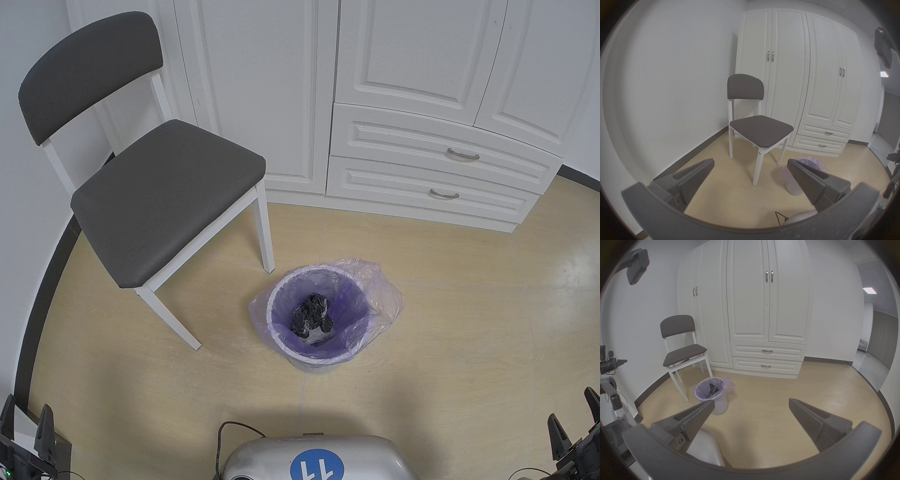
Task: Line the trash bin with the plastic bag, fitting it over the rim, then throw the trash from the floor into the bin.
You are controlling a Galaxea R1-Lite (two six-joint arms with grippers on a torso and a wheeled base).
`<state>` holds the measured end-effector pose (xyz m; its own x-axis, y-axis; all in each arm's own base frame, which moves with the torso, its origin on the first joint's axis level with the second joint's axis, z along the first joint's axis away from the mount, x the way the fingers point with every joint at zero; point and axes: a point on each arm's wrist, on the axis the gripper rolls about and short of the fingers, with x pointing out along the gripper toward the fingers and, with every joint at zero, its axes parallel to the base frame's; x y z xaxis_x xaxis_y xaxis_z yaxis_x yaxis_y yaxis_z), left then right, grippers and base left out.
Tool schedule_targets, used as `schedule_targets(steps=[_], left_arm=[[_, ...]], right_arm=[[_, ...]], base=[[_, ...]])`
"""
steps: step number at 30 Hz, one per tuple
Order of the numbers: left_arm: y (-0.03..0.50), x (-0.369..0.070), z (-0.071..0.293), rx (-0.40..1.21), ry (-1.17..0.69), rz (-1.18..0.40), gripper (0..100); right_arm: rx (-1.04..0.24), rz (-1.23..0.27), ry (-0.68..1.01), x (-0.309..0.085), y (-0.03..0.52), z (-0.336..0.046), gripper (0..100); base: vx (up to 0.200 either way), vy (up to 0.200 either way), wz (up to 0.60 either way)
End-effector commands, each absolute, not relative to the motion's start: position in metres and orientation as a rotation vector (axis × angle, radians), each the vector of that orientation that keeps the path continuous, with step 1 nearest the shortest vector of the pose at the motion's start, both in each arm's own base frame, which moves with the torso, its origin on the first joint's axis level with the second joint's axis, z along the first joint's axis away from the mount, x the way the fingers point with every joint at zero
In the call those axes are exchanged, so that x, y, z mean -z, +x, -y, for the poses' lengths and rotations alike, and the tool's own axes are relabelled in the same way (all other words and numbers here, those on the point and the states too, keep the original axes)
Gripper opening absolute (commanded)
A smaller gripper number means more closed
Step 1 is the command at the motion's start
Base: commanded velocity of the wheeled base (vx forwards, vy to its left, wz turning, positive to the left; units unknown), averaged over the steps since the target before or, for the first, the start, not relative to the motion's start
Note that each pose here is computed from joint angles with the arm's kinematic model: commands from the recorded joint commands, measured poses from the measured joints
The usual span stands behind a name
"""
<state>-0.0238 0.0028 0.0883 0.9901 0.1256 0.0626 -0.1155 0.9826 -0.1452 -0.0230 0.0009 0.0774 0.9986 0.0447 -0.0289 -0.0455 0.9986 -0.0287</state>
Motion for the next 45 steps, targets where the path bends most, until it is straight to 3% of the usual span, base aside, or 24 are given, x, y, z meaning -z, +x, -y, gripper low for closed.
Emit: schedule_targets(steps=[1,18,26,45], left_arm=[[-0.0237,-0.0829,-0.0028,-0.122,-0.146,0.064,100],[-0.0239,-0.0817,-0.002,-0.085,-0.121,0.04,100],[-0.0227,-0.076,0.0001,0.003,0.002,-0.002,100],[-0.0225,-0.076,-0.0003,-0.012,0.015,-0.005,100]], right_arm=[[-0.045,-0.032,-0.03,-0.0724,-0.0228,-0.0009,100],[-0.046,-0.032,-0.027,-0.0724,-0.0228,-0.001,100],[-0.042,-0.027,-0.027,-0.0727,-0.0229,-0.0009,100],[-0.03,-0.03,-0.026,-0.0725,-0.0227,-0.0007,100]], base=[[0.0,0.0,0.0],[0.0,0.0,0.0],[0.0,0.0,0.0],[0.0,0.0,0.0]])
